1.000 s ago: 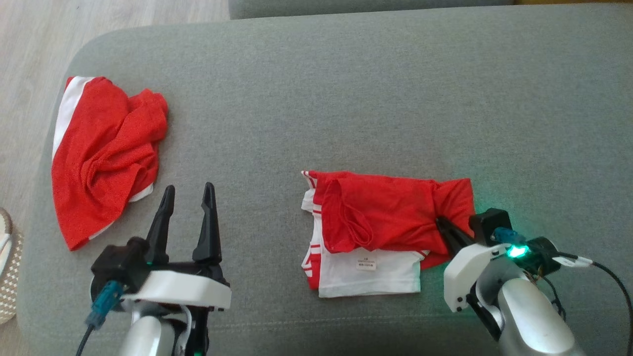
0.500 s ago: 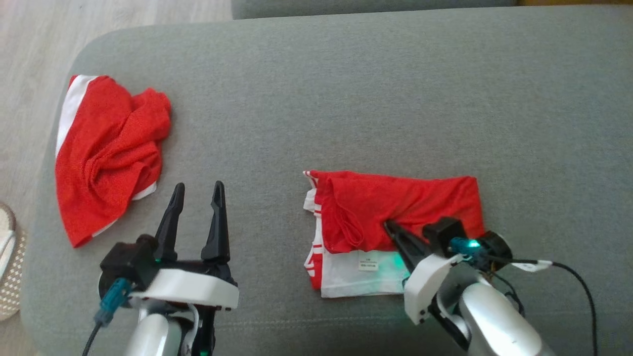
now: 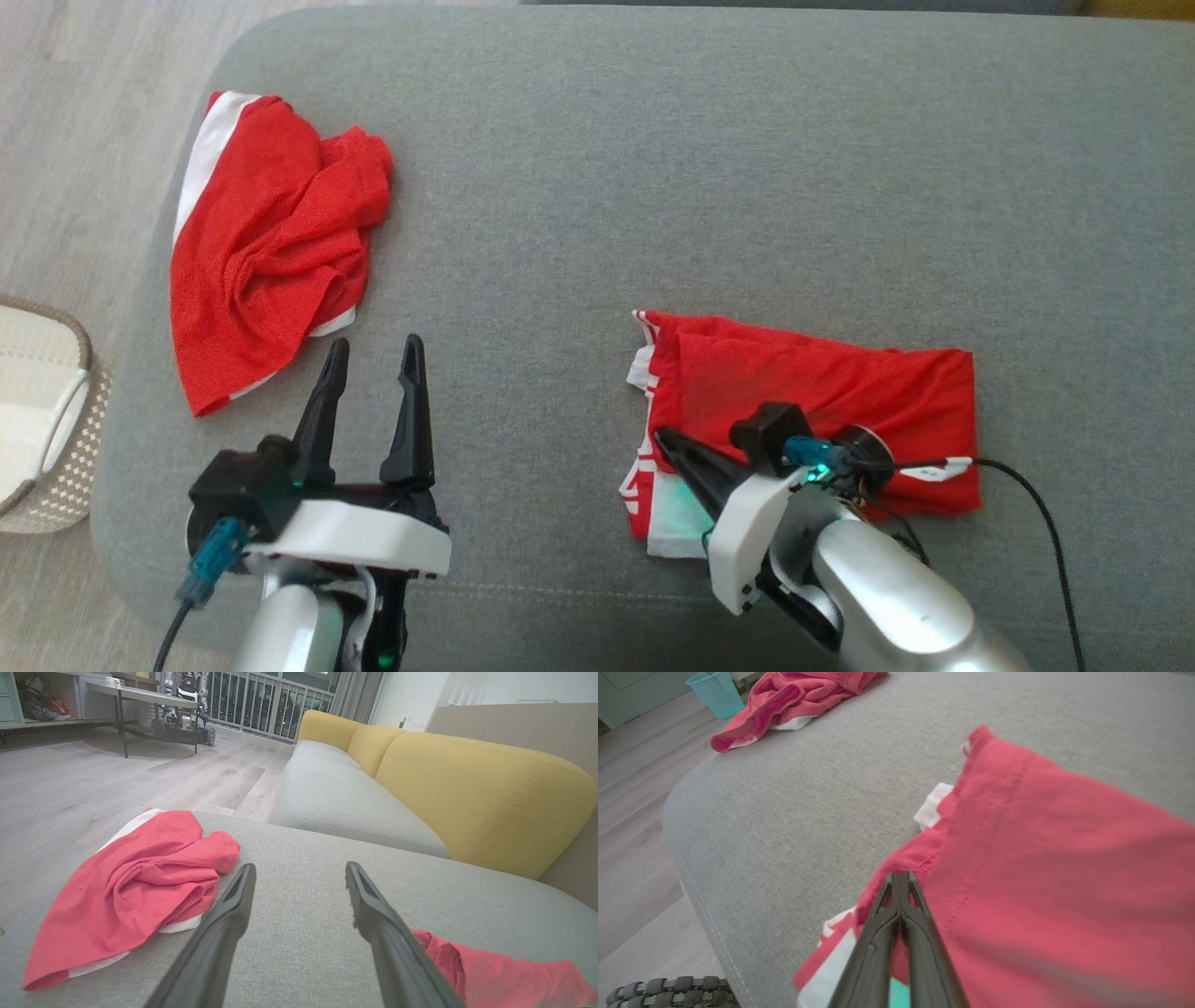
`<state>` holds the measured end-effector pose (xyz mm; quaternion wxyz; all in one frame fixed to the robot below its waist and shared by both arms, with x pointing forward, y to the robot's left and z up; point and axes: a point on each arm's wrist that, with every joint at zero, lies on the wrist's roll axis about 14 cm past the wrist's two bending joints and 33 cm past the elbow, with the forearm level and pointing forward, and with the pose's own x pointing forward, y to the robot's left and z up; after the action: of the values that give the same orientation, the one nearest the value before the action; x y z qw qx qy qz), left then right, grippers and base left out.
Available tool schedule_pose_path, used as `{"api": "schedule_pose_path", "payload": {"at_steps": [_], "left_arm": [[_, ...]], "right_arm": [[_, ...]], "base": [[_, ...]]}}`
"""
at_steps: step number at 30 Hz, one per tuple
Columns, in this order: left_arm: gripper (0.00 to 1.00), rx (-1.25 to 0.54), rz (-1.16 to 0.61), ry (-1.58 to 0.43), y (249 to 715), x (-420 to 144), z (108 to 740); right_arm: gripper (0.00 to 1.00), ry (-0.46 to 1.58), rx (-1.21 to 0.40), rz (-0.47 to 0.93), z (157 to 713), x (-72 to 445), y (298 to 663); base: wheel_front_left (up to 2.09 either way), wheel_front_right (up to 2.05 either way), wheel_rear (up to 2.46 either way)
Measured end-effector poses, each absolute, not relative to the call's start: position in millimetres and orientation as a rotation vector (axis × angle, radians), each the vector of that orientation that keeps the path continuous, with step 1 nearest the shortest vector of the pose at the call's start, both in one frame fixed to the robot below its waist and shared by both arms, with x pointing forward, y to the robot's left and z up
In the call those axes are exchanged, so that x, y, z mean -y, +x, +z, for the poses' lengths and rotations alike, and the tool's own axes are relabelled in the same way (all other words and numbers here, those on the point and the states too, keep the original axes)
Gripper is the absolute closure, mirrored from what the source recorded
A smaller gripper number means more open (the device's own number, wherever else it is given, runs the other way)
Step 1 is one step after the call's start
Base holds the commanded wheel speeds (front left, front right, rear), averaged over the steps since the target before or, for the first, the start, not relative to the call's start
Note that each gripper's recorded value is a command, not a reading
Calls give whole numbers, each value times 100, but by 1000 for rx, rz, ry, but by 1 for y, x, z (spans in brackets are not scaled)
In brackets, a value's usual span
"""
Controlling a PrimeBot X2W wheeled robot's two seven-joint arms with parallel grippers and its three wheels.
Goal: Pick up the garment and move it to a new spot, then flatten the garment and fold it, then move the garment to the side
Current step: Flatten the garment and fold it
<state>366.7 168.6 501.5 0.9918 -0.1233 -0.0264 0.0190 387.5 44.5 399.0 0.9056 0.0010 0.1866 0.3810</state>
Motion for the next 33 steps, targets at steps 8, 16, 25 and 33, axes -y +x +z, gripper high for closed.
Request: {"api": "schedule_pose_path", "payload": {"at_steps": [8, 16, 25, 33], "left_arm": [[0, 57, 42, -250, 366, -170, 503], [0, 87, 3, -258, 370, -159, 513], [0, 89, -33, -265, 377, -146, 515], [0, 66, -29, -263, 380, -148, 507]], "right_arm": [[100, 32, -388, 821, 402, -55, 381], [100, 52, -230, 598, 442, 3, 430], [100, -15, -189, 466, 445, 50, 443], [100, -18, -323, 497, 399, 42, 429]], "base": [[0, 0, 0], [0, 0, 0], [0, 0, 0], [0, 0, 0]]}}
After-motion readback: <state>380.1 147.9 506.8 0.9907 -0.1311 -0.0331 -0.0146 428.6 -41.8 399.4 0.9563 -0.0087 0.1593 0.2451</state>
